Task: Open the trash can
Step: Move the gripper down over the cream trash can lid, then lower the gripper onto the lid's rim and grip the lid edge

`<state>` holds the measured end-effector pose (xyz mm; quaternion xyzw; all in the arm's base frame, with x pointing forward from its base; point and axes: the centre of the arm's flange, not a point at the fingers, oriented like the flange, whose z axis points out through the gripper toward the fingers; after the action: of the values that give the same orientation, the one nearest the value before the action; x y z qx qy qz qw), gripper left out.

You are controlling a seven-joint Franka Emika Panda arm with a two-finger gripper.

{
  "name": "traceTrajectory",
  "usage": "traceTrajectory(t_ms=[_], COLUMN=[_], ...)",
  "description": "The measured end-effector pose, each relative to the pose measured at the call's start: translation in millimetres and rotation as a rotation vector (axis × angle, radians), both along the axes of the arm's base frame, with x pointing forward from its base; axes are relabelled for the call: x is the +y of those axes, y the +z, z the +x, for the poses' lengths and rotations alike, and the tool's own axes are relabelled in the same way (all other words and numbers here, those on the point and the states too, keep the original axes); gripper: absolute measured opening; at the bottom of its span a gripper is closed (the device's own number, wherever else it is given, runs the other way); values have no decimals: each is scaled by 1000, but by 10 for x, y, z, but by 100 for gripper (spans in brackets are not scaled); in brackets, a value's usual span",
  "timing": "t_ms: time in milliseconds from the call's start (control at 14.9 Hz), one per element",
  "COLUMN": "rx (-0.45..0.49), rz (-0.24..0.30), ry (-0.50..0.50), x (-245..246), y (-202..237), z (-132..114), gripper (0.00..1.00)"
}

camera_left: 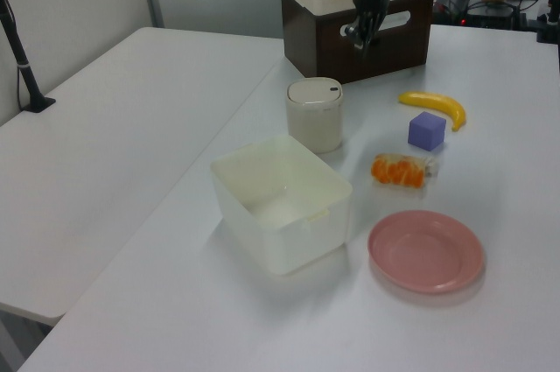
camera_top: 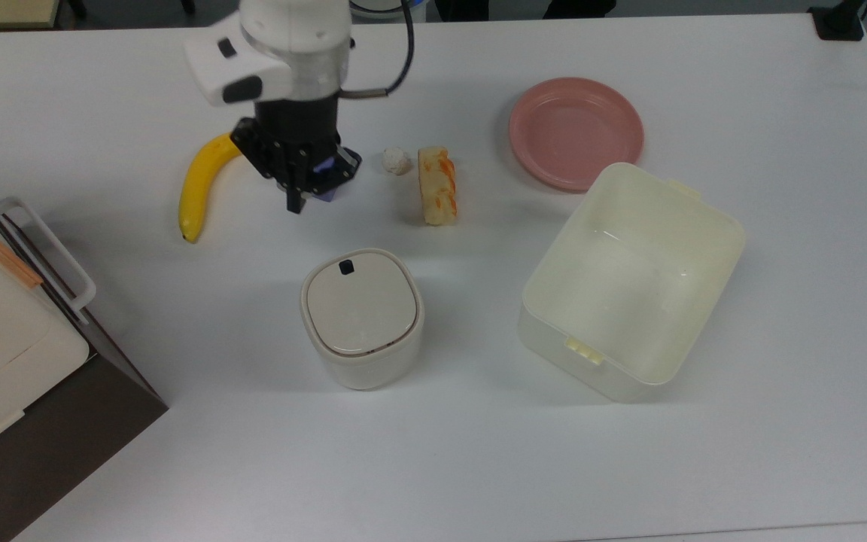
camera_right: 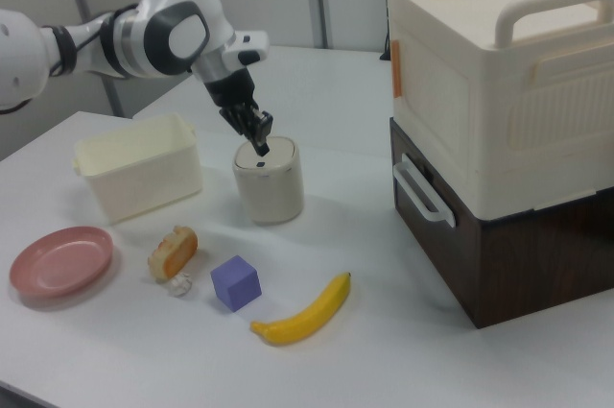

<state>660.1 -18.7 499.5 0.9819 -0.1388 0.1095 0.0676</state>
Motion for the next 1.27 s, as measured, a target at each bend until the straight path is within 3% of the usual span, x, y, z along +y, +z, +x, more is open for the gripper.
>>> traceTrajectory(t_ms=[402, 1274], rx=[-14, -74], rz=[-11, 11], ry=[-59, -129], x=[356, 398], y=[-528, -515], z=[287, 413], gripper=[1, 1])
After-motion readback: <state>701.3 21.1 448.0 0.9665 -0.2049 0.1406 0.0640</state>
